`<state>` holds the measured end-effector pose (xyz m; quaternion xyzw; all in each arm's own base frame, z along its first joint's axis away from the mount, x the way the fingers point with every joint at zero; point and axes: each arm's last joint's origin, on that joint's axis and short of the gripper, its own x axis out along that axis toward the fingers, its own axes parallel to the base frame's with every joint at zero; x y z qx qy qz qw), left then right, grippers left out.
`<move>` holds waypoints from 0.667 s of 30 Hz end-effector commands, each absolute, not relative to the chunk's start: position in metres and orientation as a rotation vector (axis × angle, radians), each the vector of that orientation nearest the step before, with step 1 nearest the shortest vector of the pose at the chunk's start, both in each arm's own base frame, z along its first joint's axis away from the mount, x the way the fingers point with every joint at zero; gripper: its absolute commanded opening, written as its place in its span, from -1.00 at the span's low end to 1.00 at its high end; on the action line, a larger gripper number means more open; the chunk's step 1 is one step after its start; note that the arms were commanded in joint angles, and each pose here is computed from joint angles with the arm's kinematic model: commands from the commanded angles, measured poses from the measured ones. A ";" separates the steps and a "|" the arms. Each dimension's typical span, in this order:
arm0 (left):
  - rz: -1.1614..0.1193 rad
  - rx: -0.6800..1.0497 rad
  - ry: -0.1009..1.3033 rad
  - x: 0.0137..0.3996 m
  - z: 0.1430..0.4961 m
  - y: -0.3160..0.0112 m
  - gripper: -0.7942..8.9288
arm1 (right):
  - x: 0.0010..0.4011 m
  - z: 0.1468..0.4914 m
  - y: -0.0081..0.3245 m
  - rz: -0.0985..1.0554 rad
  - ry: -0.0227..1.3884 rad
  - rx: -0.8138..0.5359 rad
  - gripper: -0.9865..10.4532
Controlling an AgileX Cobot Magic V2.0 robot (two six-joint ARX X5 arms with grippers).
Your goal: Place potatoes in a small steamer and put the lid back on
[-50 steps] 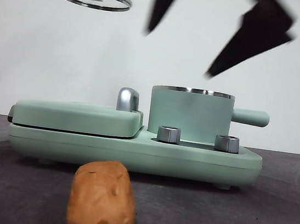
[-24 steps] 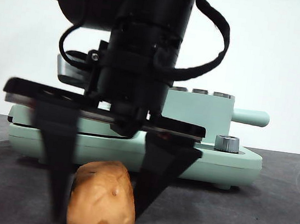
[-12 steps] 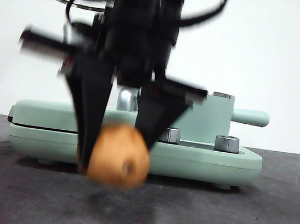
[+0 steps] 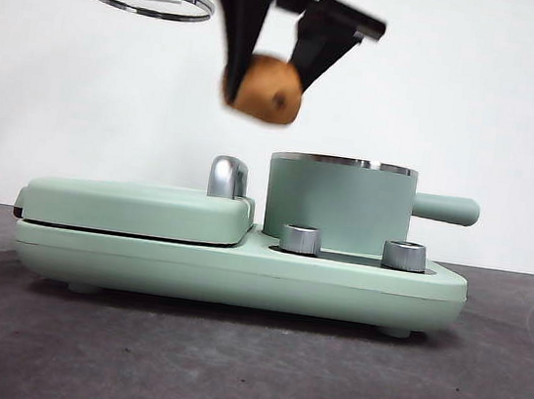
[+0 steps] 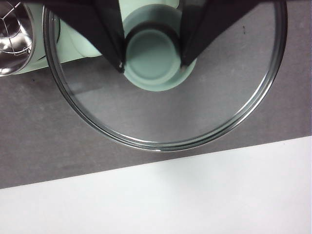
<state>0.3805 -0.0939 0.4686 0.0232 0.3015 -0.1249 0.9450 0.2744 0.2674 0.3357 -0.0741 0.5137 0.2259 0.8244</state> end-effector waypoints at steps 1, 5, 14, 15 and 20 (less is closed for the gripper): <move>-0.256 0.031 0.541 0.373 0.484 -0.093 -0.81 | 0.298 0.349 0.254 0.464 1.005 -0.123 -0.69; -0.256 0.030 0.540 0.373 0.484 -0.093 -0.81 | 0.326 0.356 0.227 0.447 0.950 -0.029 -0.69; -0.256 0.027 0.540 0.373 0.484 -0.093 -0.81 | 0.364 0.346 0.186 0.398 0.953 0.054 -0.69; -0.257 0.027 0.540 0.373 0.484 -0.093 -0.81 | 0.366 0.344 0.185 0.396 0.958 0.057 -0.69; -0.263 0.030 0.541 0.373 0.484 -0.096 -0.81 | 0.375 0.328 0.186 0.402 1.002 0.037 -0.69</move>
